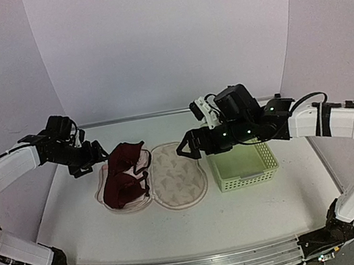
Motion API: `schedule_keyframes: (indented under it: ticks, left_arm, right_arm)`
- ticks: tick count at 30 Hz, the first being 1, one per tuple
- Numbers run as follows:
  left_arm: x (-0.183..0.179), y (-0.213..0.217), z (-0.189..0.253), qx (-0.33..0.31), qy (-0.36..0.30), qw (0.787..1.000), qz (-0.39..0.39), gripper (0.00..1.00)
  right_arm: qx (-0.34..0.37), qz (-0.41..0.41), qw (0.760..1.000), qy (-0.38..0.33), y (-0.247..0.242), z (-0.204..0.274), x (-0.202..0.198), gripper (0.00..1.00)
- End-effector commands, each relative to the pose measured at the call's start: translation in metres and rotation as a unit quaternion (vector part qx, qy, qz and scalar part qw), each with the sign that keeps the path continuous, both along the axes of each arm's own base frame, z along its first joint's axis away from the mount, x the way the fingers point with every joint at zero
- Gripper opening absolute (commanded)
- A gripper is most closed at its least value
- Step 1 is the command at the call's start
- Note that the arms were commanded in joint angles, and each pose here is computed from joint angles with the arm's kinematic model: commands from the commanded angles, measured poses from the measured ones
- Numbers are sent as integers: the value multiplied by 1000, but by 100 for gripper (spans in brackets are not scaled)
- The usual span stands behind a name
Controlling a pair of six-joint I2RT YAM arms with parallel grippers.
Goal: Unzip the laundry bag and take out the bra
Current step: Pick up the bra from the laundry bag.
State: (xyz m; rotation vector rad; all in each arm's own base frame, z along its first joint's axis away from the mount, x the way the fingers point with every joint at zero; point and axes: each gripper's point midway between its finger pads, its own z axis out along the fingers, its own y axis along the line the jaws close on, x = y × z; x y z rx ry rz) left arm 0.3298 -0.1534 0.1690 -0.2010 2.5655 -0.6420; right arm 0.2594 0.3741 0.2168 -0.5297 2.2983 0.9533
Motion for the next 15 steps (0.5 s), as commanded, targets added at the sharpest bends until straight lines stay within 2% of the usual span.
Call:
schedule_keyframes:
  ticks: [1,9,15]
  left_arm:
    - [2,5,-10,-44,-14,999,-11,83]
    - [16,3,-46,-84,-4,996,-24,83]
    - [32,5,-72,-83,18,996,-26,82]
  right_arm:
    - [39,12,999,-27,14,32,3,96]
    - [38,14,999,-25,11,30,0,96]
    - [38,9,999,-27,6,32,-2,96]
